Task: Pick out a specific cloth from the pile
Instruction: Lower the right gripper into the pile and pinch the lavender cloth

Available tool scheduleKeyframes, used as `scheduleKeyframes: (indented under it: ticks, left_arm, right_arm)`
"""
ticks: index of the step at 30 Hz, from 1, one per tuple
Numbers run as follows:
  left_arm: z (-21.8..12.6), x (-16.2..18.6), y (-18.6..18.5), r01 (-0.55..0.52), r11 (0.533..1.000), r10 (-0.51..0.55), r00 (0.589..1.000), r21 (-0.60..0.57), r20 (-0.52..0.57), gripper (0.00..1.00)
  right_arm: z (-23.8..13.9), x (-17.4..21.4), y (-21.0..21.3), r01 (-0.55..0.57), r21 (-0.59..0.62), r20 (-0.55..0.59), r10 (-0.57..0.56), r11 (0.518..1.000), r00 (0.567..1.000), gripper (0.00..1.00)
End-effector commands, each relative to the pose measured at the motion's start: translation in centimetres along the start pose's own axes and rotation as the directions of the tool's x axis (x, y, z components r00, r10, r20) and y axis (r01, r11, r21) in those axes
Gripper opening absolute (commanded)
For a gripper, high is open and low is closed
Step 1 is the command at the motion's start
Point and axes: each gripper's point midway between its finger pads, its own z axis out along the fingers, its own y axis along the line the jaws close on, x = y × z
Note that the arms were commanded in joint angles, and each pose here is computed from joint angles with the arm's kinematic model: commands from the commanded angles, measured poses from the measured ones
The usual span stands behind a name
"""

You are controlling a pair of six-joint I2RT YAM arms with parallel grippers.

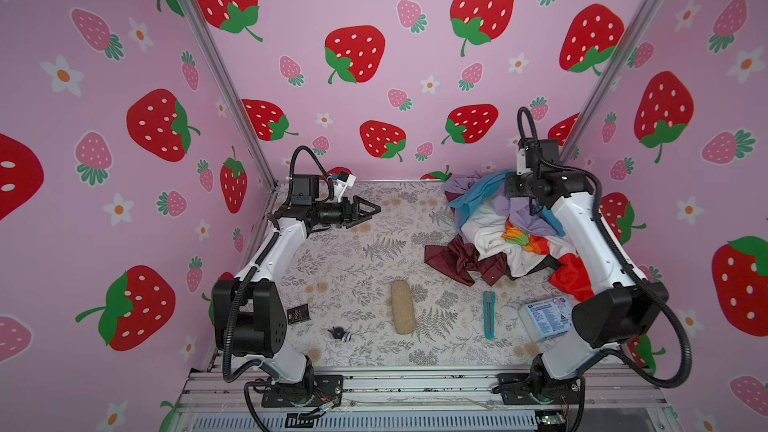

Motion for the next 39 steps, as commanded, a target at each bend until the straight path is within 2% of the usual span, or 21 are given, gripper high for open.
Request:
scheduleKeyframes:
  ticks: [1, 10, 13, 16, 18, 21, 23, 25, 27, 28, 31, 33, 34, 35, 36, 39]
  left_arm:
    - [0.3, -0.6, -0.1, 0.002, 1.0, -0.002, 1.0, 0.008, -0.011, 0.8]
    - [0.4, -0.9, -0.5, -0.004, 1.0, 0.004, 1.0, 0.019, -0.013, 0.8]
    - [0.6, -1.0, -0.5, -0.005, 1.0, 0.006, 1.0, 0.022, -0.015, 0.8]
    - [0.8, -1.0, -0.3, -0.003, 1.0, 0.003, 1.0, 0.025, -0.021, 0.8]
    - [1.0, -0.9, -0.4, -0.003, 1.0, 0.003, 1.0, 0.03, -0.026, 0.8]
    - [1.2, -0.7, -0.4, -0.001, 0.999, 0.002, 0.999, 0.036, -0.033, 0.8]
    - [1.3, -0.5, -0.3, 0.002, 0.999, 0.0, 0.999, 0.035, -0.034, 0.8]
    - [1.2, -0.5, -0.5, 0.001, 0.999, 0.0, 0.999, 0.037, -0.036, 0.8]
    - [1.2, -0.4, -0.6, 0.0, 0.999, 0.002, 0.999, 0.043, -0.039, 0.8]
    - [1.2, -0.4, -0.6, -0.001, 0.999, 0.003, 0.999, 0.044, -0.039, 0.8]
    - [1.3, -0.3, -0.6, -0.004, 0.999, 0.006, 0.999, 0.047, -0.041, 0.8]
    - [1.3, -0.3, -0.5, -0.001, 0.999, 0.003, 0.999, 0.047, -0.044, 0.8]
    - [1.4, -0.3, -0.4, 0.001, 0.999, 0.001, 0.999, 0.046, -0.045, 0.8]
    - [1.3, -0.2, -0.6, -0.002, 0.999, 0.004, 0.999, 0.047, -0.046, 0.8]
    - [1.3, -0.1, -0.5, -0.003, 0.999, 0.005, 0.999, 0.044, -0.047, 0.8]
    - [1.2, 0.0, -0.6, -0.007, 0.999, 0.009, 0.999, 0.036, -0.048, 0.8]
  right_arm:
    - [-4.6, -2.7, -0.6, 0.016, 0.002, 0.09, -0.016, 1.0, 0.996, 0.0]
    - [-12.9, -8.1, -2.0, -0.007, 0.001, 0.322, 0.006, 1.0, 0.947, 0.0]
    - [-14.0, -8.5, -2.0, 0.006, -0.01, 0.358, -0.002, 1.0, 0.934, 0.0]
    - [-10.6, -6.3, -2.8, 0.021, 0.047, 0.243, -0.031, 0.999, 0.97, 0.0]
    - [-7.3, -3.6, -3.5, 0.025, 0.073, 0.089, -0.032, 0.997, 0.996, 0.0]
    - [-4.4, -0.8, -3.8, 0.009, 0.061, -0.084, -0.004, 0.998, 0.996, 0.0]
    - [-4.3, -0.8, -2.6, 0.0, -0.019, -0.094, -0.002, 1.0, 0.996, 0.0]
    - [-5.4, -1.9, -0.6, -0.005, -0.145, -0.045, -0.002, 0.989, 0.999, 0.0]
    - [-6.6, -2.7, 1.9, 0.012, -0.304, 0.008, -0.01, 0.953, 1.0, 0.0]
    - [-6.6, -2.7, 2.0, 0.006, -0.32, 0.016, -0.001, 0.947, 1.0, 0.0]
    - [-2.8, 0.7, -0.4, -0.042, -0.23, -0.101, 0.02, 0.972, 0.995, 0.0]
    - [0.9, 5.1, -2.7, -0.073, -0.112, -0.28, 0.039, 0.991, 0.959, 0.0]
    - [1.6, 6.0, -2.9, -0.085, -0.107, -0.323, 0.046, 0.991, 0.945, 0.0]
    - [1.6, 5.9, -2.4, -0.093, -0.134, -0.322, 0.045, 0.987, 0.946, 0.0]
    - [0.9, 4.4, -1.7, -0.108, -0.174, -0.271, 0.058, 0.979, 0.961, 0.0]
    - [-3.9, -2.3, -2.0, -0.124, -0.205, -0.027, 0.121, 0.971, 0.992, 0.0]
